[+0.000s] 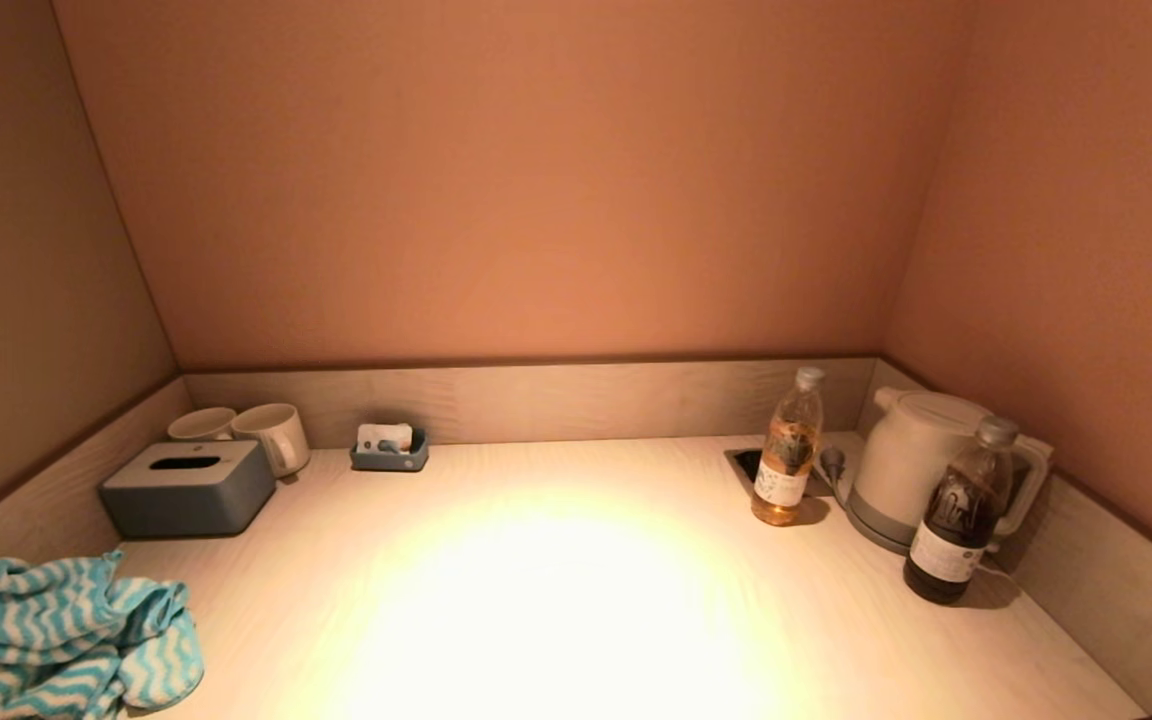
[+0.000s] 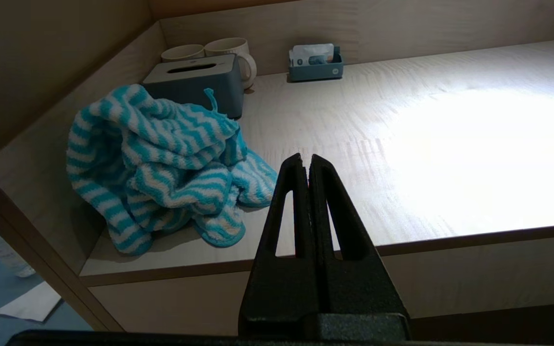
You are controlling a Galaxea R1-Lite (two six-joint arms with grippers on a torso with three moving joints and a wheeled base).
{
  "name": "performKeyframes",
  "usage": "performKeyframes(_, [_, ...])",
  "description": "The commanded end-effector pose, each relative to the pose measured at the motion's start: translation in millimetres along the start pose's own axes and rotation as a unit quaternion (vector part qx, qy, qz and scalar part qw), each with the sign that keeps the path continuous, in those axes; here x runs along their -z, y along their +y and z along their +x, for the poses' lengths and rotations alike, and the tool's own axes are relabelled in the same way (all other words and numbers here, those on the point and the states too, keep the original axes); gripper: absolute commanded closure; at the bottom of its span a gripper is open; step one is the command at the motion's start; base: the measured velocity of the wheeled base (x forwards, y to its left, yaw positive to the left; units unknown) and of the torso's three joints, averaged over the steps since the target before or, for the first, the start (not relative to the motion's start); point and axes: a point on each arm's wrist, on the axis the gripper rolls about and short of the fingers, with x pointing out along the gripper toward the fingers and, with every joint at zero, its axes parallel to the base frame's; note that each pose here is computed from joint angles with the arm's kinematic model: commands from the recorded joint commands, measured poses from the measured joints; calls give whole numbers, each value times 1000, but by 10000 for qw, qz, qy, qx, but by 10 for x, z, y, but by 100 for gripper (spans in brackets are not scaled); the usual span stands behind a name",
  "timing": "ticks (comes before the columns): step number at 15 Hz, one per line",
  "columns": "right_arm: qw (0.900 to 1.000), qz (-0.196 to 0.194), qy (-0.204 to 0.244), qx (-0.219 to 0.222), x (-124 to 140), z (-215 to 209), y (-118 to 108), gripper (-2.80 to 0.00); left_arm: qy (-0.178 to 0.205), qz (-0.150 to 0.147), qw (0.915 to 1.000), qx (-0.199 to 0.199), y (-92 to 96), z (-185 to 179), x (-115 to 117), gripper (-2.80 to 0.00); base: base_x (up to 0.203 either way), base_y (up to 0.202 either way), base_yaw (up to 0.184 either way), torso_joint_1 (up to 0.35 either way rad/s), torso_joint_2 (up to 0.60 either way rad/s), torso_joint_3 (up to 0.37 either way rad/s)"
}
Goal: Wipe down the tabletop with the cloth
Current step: Pick up the tablecloth
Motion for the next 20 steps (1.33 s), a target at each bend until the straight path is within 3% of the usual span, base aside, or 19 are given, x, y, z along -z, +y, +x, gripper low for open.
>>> performKeyframes(1, [10000,-3,3,-6,-1,0,0,0,5,-14,10000,-30,1,0,3,0,0,0,0,0,0,0])
performKeyframes(7, [10000,-3,3,-6,-1,0,0,0,-75,-3,9999,-89,7,-17,-54,0,0,0,0,0,0,0])
performKeyframes(9, [10000,-3,3,-6,-1,0,0,0,-126,-201,9997,-114,25,-87,-278,0,0,0,0,0,0,0])
performKeyframes(12, [10000,-3,7,-6,2,2,0,0,846,-929,9917,-275,56,40,-512,0,0,0,0,0,0,0])
performKeyframes(15, [10000,-3,9,-6,2,1,0,0,1833,-1409,9704,-701,99,343,-697,0,0,0,0,0,0,0])
performKeyframes(20, [10000,-3,3,-6,-1,0,0,0,3375,-2006,9059,-1590,186,1245,-909,0,0,0,0,0,0,0])
